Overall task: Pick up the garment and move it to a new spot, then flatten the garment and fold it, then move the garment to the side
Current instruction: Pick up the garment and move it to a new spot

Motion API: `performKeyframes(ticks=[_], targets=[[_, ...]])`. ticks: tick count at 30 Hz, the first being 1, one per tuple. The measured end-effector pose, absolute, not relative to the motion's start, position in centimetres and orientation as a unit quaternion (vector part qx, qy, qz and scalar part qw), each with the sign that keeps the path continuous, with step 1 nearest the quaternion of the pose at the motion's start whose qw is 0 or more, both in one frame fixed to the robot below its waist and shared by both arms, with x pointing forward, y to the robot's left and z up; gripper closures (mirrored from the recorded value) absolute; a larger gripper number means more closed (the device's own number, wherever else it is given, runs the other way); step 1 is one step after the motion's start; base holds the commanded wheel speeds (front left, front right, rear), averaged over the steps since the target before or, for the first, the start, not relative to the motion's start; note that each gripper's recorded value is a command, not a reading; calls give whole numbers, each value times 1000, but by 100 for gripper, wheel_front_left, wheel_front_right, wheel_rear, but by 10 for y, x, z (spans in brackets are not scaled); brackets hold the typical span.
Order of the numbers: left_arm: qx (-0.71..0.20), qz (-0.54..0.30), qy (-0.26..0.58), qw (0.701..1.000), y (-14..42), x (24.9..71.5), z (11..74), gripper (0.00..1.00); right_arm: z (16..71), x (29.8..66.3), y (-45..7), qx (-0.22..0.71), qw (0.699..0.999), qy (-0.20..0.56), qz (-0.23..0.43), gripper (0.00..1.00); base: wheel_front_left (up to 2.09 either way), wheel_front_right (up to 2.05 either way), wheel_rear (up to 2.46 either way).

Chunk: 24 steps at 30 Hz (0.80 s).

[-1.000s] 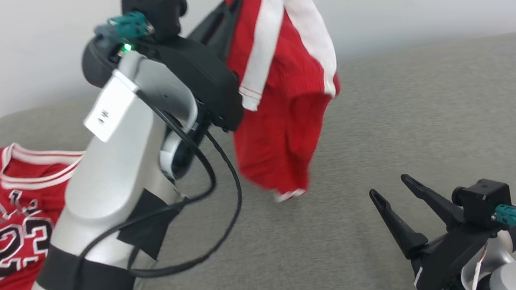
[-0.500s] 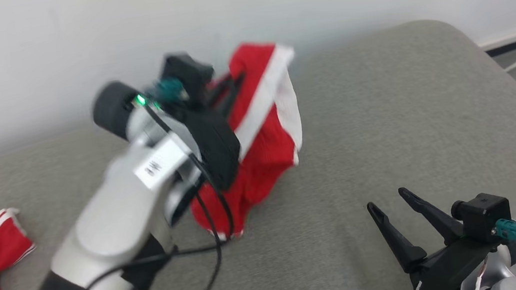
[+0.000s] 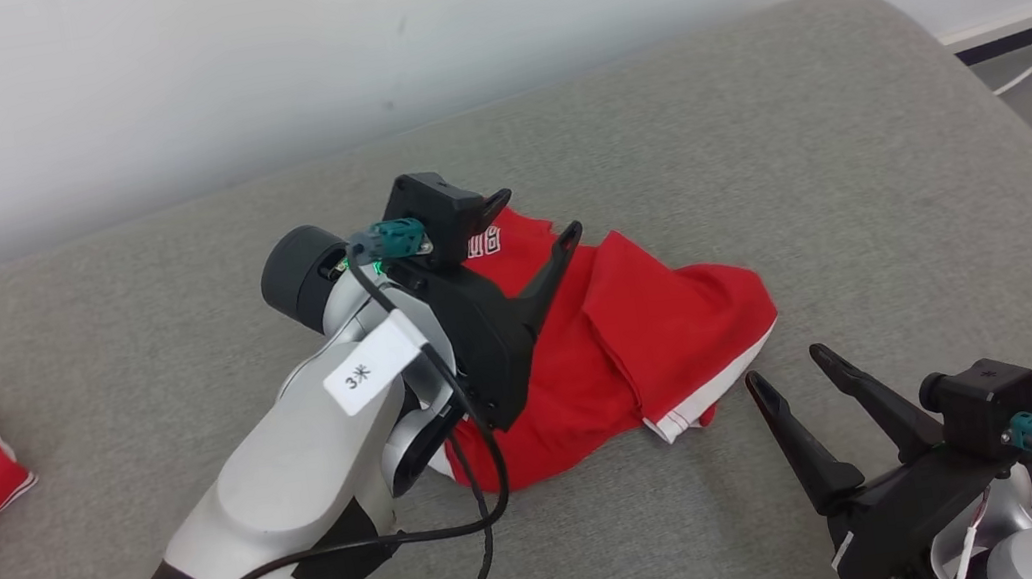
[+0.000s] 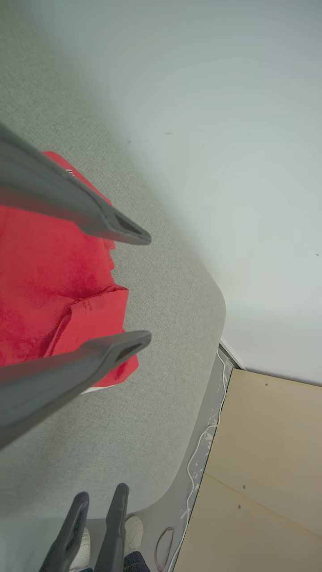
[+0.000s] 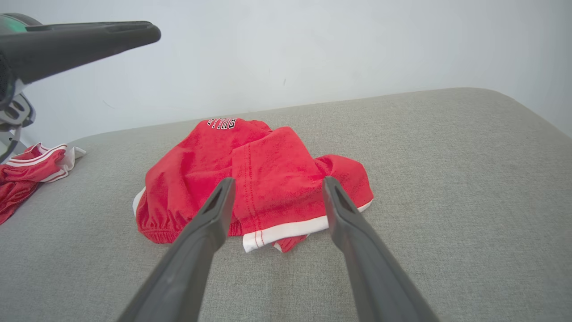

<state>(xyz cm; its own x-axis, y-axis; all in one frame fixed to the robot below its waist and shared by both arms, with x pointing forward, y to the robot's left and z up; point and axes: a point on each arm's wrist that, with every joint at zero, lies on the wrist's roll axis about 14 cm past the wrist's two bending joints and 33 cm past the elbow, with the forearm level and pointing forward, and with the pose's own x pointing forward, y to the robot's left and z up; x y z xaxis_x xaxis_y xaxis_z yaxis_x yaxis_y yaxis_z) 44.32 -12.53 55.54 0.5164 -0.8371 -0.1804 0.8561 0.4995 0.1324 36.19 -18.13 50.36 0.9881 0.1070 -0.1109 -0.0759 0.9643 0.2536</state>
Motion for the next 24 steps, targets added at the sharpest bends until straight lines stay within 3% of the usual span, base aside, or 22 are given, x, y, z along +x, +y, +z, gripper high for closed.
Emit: performKeyframes(ticks=[14,24], targets=[[40,-391,64,917,-40,460,534,0,501,379,-156,125,986,65,86,0,0,0,0],[13,-338,111,934,9,420,489,0,504,371,-145,132,984,62,99,0,0,0,0]])
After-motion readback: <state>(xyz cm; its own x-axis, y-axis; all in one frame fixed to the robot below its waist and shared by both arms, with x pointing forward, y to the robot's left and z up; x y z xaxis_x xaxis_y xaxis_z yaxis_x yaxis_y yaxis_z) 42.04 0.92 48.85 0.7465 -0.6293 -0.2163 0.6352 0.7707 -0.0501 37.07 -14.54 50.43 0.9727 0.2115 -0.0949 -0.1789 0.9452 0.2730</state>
